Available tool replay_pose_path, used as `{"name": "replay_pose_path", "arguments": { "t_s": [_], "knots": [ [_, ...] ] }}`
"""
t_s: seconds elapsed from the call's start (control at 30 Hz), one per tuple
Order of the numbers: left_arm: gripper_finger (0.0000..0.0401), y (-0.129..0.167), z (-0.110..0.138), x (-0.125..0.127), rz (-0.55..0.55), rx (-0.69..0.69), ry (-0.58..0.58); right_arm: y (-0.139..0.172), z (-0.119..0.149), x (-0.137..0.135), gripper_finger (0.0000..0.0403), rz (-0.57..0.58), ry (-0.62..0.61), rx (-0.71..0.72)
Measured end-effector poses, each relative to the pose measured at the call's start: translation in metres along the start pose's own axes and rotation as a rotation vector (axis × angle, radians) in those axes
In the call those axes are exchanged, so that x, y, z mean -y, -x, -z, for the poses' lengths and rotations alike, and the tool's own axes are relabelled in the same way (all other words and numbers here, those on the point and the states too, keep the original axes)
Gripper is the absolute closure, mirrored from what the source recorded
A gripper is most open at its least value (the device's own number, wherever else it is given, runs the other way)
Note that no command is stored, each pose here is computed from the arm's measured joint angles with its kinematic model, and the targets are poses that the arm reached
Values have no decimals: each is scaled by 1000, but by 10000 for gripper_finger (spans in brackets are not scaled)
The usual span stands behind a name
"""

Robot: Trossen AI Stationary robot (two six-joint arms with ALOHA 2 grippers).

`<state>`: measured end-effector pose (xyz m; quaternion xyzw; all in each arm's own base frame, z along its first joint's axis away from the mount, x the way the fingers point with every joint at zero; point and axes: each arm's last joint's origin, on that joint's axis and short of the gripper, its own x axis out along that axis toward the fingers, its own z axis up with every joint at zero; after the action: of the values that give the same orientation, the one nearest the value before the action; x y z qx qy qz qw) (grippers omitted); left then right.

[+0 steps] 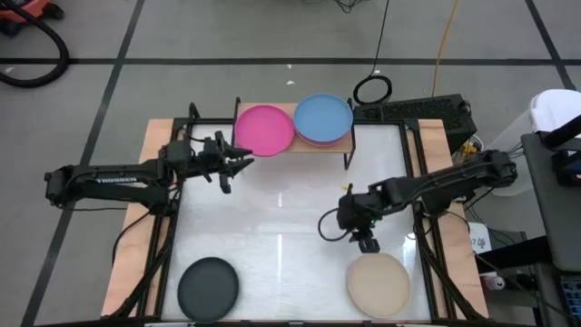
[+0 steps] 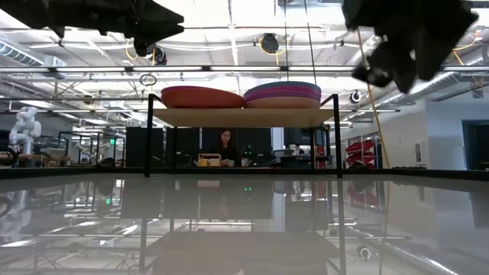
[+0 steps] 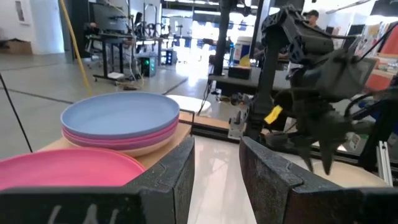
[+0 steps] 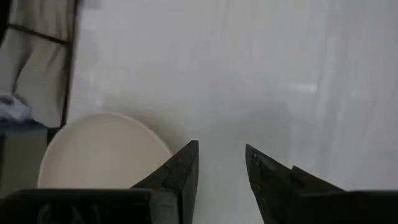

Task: Place and stack plates onto a shelf
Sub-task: Stack the gray plate on top of the pink plate

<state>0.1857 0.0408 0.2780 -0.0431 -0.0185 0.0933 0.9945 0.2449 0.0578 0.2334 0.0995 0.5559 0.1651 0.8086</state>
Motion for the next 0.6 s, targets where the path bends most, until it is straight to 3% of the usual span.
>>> {"name": "replay_pose_path", "arguments": {
  "t_s": [0.17, 0.6],
  "knots": [
    [270, 0, 1, 0, -1, -14, 0, -25, 24, 4, 289, -41, -104, -90],
    [270, 0, 3, 0, -3, -34, 18, -71, 76, -1, 289, -105, -57, -148]
  ]
}}
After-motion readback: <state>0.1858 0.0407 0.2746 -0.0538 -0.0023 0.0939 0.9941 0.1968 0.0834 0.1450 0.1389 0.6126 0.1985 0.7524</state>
